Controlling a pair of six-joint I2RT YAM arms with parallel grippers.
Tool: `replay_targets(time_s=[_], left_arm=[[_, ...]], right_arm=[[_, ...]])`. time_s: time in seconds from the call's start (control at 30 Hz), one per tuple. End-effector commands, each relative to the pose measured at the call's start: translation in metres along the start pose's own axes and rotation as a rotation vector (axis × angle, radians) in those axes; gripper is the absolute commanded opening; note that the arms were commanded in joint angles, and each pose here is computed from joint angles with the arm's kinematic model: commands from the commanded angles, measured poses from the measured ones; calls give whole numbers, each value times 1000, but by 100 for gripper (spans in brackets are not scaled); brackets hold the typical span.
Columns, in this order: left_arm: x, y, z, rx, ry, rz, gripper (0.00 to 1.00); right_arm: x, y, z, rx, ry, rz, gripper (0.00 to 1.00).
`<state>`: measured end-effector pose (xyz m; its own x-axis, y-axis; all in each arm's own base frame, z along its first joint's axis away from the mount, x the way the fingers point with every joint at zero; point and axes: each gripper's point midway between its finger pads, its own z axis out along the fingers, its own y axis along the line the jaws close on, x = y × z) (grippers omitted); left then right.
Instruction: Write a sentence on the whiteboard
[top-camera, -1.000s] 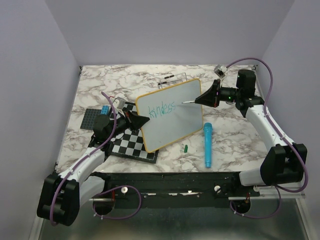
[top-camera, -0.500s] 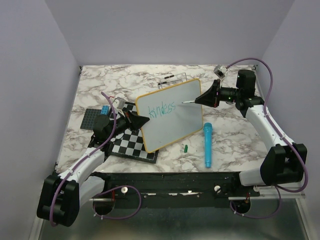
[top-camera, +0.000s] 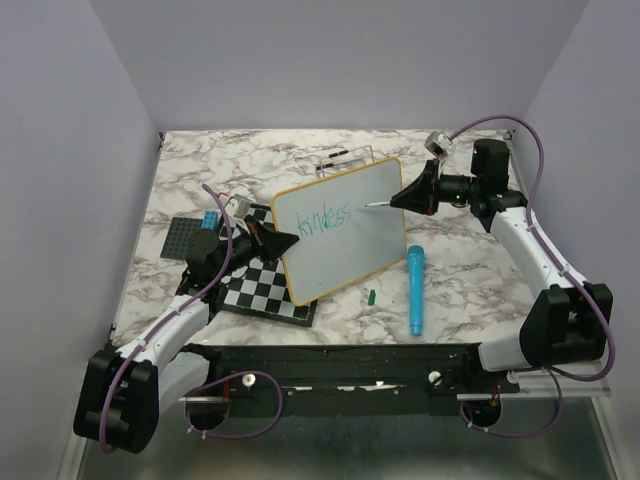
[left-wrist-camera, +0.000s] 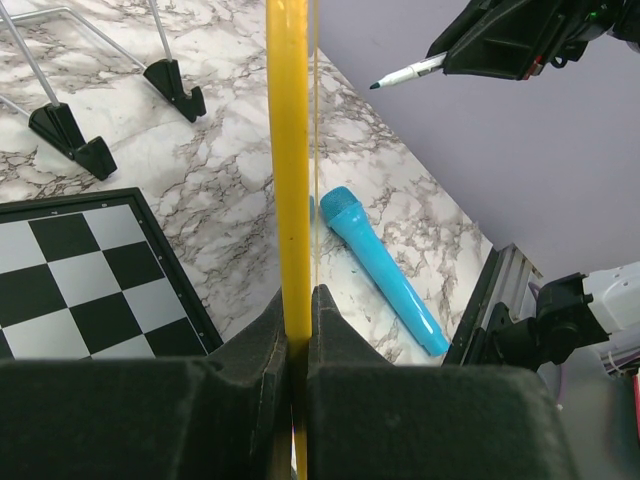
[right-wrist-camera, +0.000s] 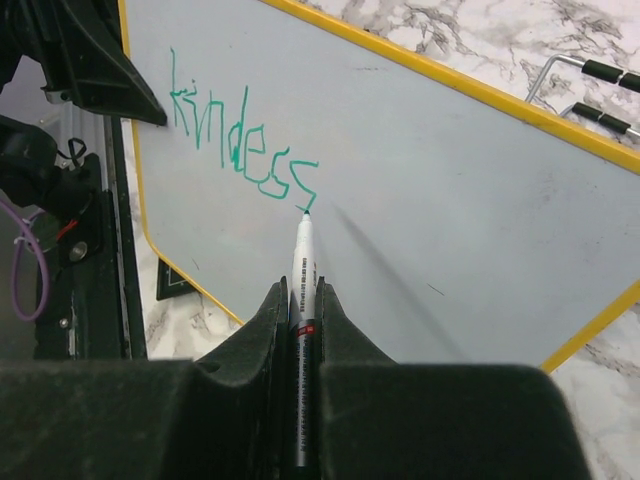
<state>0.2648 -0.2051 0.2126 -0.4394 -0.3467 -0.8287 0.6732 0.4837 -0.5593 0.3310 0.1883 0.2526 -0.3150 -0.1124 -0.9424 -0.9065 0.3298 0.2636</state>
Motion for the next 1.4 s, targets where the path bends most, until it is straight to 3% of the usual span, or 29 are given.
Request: replay_targets(time_s=[0.0,1.37], left_arm=[[-15,-18,2,69,-32,78,0],[-15,-20,2,76,-31,77,0]], right_arm=[[-6,-15,-1,52,-7,-63,1],[17,-31,20,47,-36,55,1]])
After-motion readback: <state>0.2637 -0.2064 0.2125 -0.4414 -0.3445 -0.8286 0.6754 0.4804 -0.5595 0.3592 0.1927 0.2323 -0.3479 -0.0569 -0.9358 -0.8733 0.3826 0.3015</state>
